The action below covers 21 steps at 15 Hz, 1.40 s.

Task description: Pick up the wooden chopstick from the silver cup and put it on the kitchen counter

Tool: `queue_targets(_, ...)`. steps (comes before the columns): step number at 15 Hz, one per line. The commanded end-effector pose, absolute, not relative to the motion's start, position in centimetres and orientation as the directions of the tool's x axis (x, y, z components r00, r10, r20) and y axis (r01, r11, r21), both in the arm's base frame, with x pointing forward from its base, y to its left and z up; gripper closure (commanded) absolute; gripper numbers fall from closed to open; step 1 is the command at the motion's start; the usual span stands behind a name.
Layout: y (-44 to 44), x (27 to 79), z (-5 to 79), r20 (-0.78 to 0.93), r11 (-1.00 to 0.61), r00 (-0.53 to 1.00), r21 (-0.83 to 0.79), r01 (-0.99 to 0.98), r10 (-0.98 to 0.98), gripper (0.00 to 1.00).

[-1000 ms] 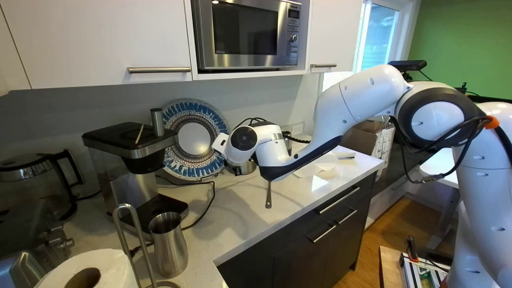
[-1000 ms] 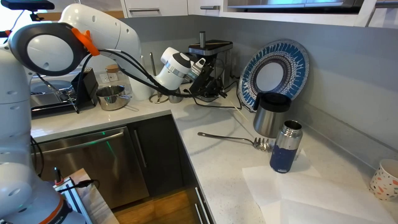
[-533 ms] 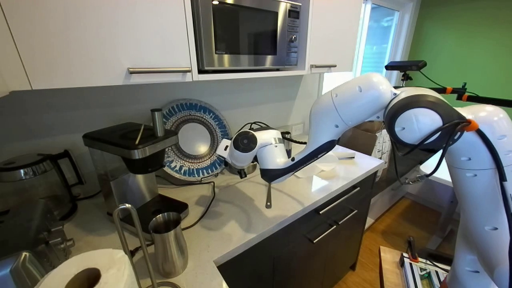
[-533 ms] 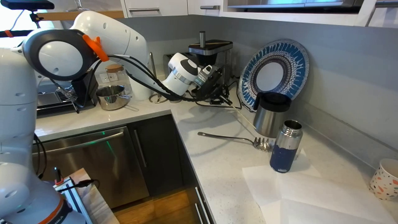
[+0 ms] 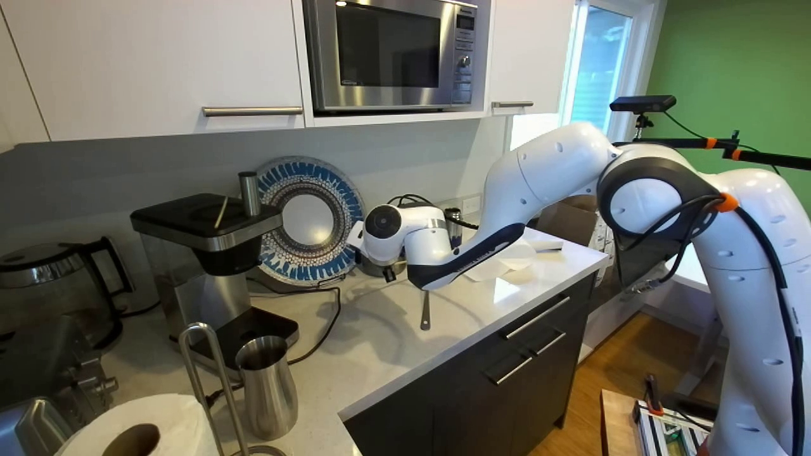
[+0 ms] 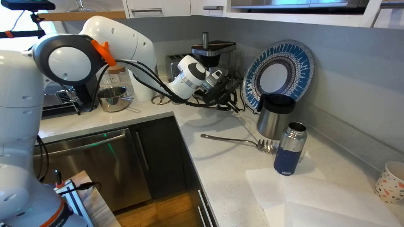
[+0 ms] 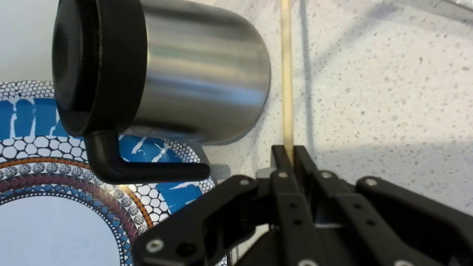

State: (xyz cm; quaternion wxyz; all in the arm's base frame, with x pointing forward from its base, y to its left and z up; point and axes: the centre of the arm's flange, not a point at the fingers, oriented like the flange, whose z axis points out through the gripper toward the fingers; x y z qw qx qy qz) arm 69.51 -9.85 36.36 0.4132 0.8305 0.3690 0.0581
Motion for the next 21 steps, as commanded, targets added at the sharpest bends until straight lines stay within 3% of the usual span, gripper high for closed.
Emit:
queue_targets(1,-10.5,70.7,35.9,-0.232,-0.398,0.731,0.714,0.576,0.641,0.98)
queue_targets(21,-14.8,71.8,34.1,-0.215,-0.514,0.822,0.689,0.511,0.528,0.98)
